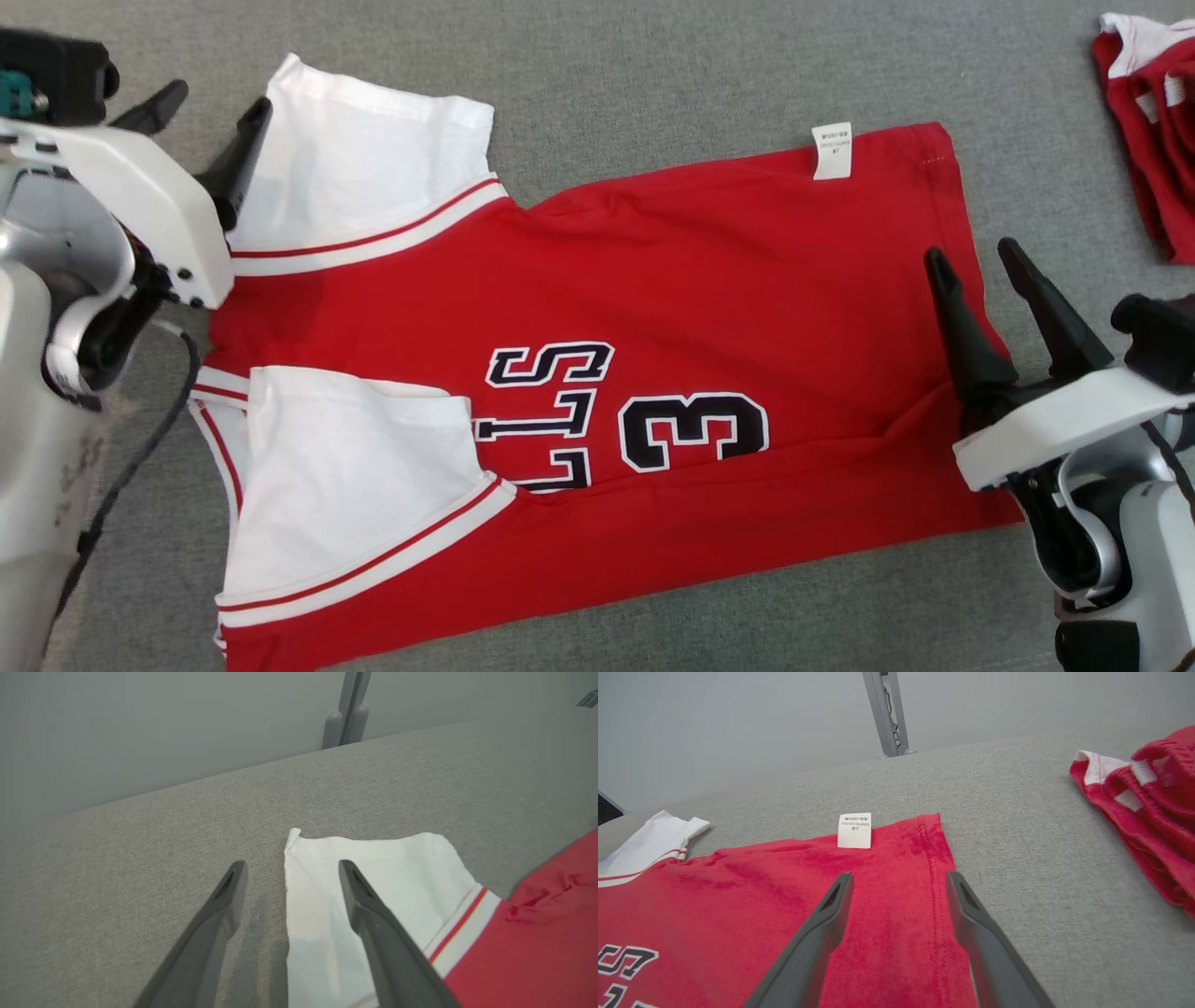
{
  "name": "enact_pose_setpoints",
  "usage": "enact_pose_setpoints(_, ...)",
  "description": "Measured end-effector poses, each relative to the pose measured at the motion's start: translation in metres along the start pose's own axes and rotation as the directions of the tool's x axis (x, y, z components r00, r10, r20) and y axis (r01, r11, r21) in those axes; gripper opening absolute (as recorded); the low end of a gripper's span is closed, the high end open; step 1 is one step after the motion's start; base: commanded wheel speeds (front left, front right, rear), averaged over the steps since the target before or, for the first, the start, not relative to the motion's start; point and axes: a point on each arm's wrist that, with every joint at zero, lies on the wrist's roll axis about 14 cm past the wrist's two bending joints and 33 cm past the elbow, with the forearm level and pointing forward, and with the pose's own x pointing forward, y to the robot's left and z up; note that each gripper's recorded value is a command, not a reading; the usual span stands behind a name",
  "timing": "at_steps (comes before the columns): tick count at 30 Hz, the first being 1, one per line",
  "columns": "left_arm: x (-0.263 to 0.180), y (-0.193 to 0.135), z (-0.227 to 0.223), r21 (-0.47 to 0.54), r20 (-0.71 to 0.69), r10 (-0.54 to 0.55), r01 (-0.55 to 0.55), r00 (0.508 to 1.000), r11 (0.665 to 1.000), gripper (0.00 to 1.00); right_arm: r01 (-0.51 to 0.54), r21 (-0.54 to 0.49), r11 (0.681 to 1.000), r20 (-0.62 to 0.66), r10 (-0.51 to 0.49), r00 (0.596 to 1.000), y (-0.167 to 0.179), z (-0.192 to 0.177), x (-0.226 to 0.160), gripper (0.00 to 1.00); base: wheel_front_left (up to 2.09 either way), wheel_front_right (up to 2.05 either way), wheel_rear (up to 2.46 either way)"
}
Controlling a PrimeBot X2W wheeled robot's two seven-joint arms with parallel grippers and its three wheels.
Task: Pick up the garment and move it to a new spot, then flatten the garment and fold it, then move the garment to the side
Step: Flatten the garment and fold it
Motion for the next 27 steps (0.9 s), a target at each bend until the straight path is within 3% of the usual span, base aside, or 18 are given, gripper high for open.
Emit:
enact_pose_setpoints(11, 0.061, 0.001, -0.022, -0.029, -0.184, -0.054, 0.050, 0.981, 0.998, 1.00, -0.014, -0.067, 0.998, 0.003, 0.014, 1.000, -0.010, 0.003, 0.033, 1.00, 0.00, 0.00, 0.00)
enact_pose_setpoints(27, 0.071, 0.005, -0.035, 0.030, -0.291, -0.023, 0.034, 0.956, 0.999, 1.00, -0.029, -0.092, 0.995, 0.035, 0.032, 0.999, -0.010, 0.017, 0.035, 1.00, 0.00, 0.00, 0.00)
